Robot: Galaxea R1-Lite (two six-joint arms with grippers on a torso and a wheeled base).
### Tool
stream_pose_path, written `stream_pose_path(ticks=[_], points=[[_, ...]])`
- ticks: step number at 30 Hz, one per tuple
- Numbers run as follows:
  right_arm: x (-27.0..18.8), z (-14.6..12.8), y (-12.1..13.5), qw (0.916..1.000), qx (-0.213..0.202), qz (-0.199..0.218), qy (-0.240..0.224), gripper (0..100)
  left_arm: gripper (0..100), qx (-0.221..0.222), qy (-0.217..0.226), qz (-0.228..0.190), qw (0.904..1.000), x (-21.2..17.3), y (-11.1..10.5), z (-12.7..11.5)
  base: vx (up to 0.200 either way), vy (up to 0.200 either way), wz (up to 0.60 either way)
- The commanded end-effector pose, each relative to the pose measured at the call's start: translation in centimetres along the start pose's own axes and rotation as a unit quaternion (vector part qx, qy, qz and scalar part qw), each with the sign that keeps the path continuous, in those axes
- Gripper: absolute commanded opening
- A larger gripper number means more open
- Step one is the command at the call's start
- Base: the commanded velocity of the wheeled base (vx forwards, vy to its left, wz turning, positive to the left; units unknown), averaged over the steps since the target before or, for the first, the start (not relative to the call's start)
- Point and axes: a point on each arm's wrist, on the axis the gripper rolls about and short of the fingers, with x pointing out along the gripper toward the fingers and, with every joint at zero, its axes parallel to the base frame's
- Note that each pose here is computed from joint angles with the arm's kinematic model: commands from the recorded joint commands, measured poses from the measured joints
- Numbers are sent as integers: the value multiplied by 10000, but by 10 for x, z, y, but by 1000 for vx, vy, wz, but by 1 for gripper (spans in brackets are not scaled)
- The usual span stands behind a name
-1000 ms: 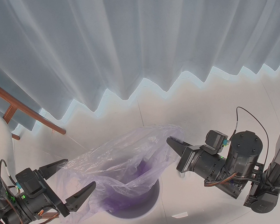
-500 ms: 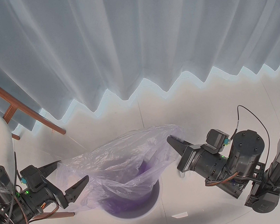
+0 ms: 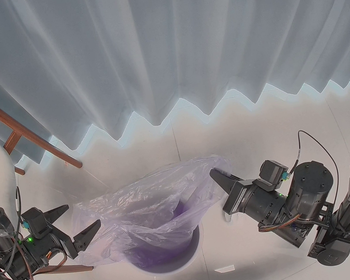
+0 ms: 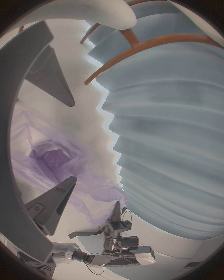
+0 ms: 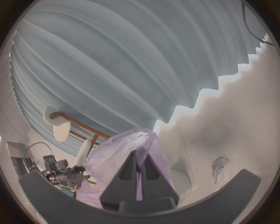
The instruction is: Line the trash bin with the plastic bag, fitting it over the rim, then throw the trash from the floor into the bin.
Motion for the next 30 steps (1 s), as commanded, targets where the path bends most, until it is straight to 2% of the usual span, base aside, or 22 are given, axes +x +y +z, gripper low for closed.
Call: stream_pose_path(ticks=[1, 6, 12, 30], points=[[-4, 13, 7, 9996, 75, 146, -219, 0, 100, -136, 352, -23, 9993, -1, -1, -16, 0, 0, 0], [-2, 17, 3, 9995, 70, 82, -305, 0, 100, -283, 661, -68, 9974, 8, 2, -29, 0, 0, 0], [-4, 19, 4, 9994, 69, 104, -327, 0, 100, -401, 709, 160, 9966, 13, 17, -32, 0, 0, 0], [-3, 21, 3, 9992, 73, 94, -369, 0, 100, -656, 1082, -276, 9916, 14, 12, -51, 0, 0, 0]])
